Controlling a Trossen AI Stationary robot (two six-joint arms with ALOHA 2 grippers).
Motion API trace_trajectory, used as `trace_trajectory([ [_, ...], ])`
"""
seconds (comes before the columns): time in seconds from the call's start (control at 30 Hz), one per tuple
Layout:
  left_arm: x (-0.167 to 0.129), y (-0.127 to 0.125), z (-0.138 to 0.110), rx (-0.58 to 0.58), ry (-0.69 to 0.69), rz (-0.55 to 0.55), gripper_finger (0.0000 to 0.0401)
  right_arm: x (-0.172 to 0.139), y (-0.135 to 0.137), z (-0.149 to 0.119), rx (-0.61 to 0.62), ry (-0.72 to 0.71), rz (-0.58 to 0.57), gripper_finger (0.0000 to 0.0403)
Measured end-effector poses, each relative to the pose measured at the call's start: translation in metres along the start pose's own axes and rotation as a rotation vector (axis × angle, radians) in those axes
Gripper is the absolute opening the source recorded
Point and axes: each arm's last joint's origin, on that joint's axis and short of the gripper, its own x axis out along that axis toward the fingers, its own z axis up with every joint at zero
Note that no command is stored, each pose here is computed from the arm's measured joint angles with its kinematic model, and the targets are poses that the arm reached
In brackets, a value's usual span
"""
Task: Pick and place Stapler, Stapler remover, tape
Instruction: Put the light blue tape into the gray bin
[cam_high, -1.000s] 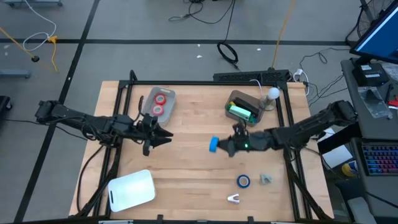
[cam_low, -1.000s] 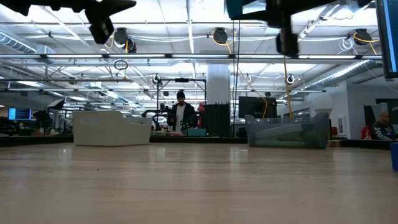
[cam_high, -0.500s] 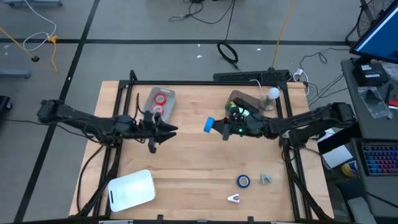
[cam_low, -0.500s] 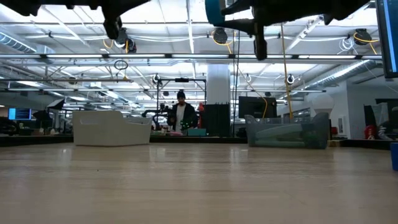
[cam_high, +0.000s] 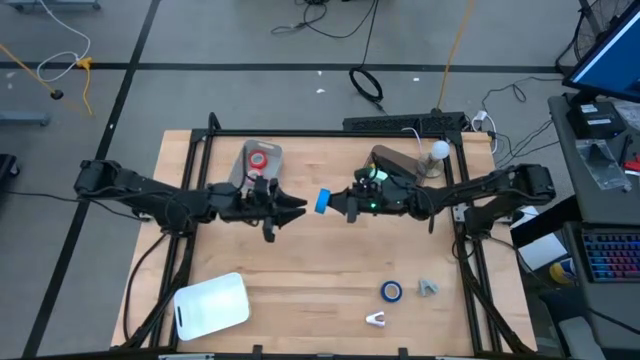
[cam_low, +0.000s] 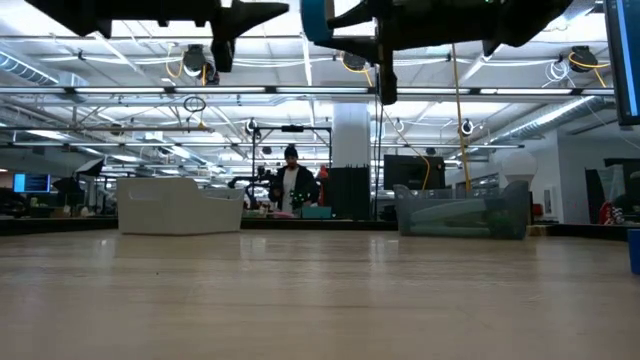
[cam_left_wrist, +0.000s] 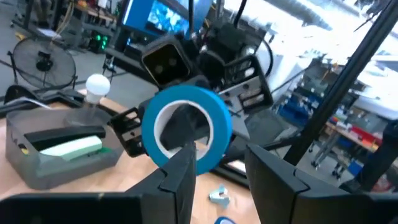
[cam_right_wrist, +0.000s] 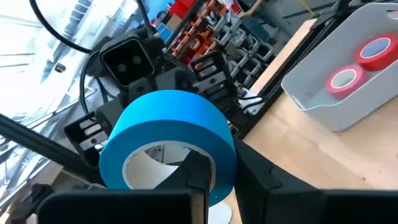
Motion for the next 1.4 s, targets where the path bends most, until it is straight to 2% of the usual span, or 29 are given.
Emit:
trace_trajectory([
  [0.13,0.012,0.002,0.001,0.017,0.055,0.024,0.0136,0.004,0.003,0.0,0.0,0.032,0.029,0.0034],
  [0.4,0.022,-0.002,0.004,0.021,0.094,0.003,0.0136,0.004,0.003,-0.001,0.002,0.05,0.028,0.0035],
  [0.77,0.021,-0.008,0.001,-0.036,0.143,-0.09,0.0136,0.005,0.002,-0.002,-0.016,0.072,0.036,0.0035],
  [1.1,0.022,-0.009,0.0,-0.047,0.152,-0.101,0.0136,0.004,0.003,-0.002,0.0,0.095,0.065,0.0035],
  [1.27,0.031,-0.006,-0.007,-0.061,0.128,-0.092,0.0136,0.004,0.003,-0.002,0.007,0.1,0.062,0.0035],
  [1.4,0.047,-0.005,-0.009,-0.074,0.159,-0.104,0.0136,0.004,0.001,-0.004,0.006,0.118,0.049,0.0035],
])
